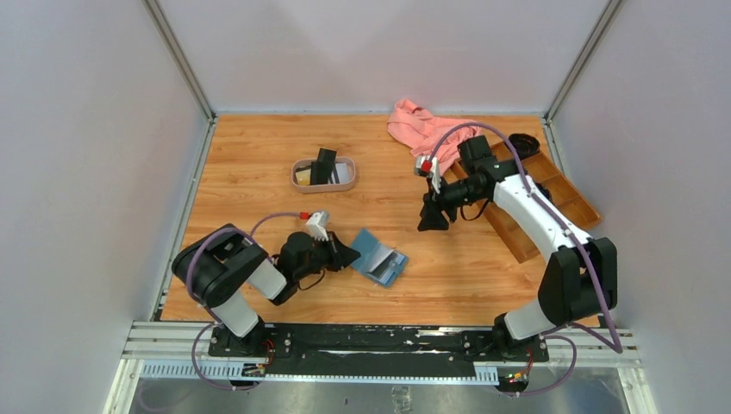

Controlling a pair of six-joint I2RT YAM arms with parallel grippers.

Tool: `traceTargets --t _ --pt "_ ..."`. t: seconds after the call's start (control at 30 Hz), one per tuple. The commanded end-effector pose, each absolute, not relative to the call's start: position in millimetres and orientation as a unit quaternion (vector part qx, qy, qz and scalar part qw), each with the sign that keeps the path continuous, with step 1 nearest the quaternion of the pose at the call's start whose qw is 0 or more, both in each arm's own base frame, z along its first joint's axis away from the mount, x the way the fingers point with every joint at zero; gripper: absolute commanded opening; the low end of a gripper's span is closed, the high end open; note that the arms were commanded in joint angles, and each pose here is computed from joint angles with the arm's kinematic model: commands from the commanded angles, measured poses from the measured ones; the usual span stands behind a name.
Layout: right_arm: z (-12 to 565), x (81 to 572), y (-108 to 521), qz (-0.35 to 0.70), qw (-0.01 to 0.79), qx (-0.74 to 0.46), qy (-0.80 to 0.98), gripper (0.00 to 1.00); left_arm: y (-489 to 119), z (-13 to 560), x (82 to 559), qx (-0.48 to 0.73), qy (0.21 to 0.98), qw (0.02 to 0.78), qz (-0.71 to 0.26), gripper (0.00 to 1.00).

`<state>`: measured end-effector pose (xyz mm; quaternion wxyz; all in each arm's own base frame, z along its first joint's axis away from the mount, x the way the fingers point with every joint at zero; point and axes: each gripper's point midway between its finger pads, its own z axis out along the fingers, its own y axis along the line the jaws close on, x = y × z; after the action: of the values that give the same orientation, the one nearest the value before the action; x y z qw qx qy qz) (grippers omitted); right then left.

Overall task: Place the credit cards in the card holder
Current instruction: Open the card holder at the center of the board.

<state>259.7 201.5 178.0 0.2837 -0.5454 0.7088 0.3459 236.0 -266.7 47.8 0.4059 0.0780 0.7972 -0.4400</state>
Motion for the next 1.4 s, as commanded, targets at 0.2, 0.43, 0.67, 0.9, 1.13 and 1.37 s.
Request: traceTargets --t 0.2,0.43,0.67,0.9,1.13,1.37 --pt "128.9 244.8 249.1 0.521 0.197 -0.330 0.763 0.40 -220.7 56.5 262.0 -0.203 0.742 0.451 -0.453 0.00" --pt "141.3 237.3 268.0 0.556 0.174 -0.337 0.740 0.38 -216.5 62.3 263.6 -0.220 0.739 0.470 -0.428 0.00" --pt "105.7 217.4 301.8 0.536 0.090 -0.299 0.784 0.24 -222.6 57.1 262.7 -0.246 0.739 0.461 -0.426 0.00" --pt "68.9 232.0 310.8 0.500 0.050 -0.237 0.832 0.33 -221.2 47.9 256.6 -0.253 0.743 0.450 -0.426 0.00" --pt "44.3 247.0 306.8 0.460 0.041 -0.209 0.862 0.44 -218.5 37.0 251.3 -0.259 0.747 0.440 -0.425 0.00" --pt "37.3 256.8 288.7 0.403 0.073 -0.210 0.888 0.50 -214.6 26.7 247.4 -0.258 0.757 0.435 -0.414 0.01"
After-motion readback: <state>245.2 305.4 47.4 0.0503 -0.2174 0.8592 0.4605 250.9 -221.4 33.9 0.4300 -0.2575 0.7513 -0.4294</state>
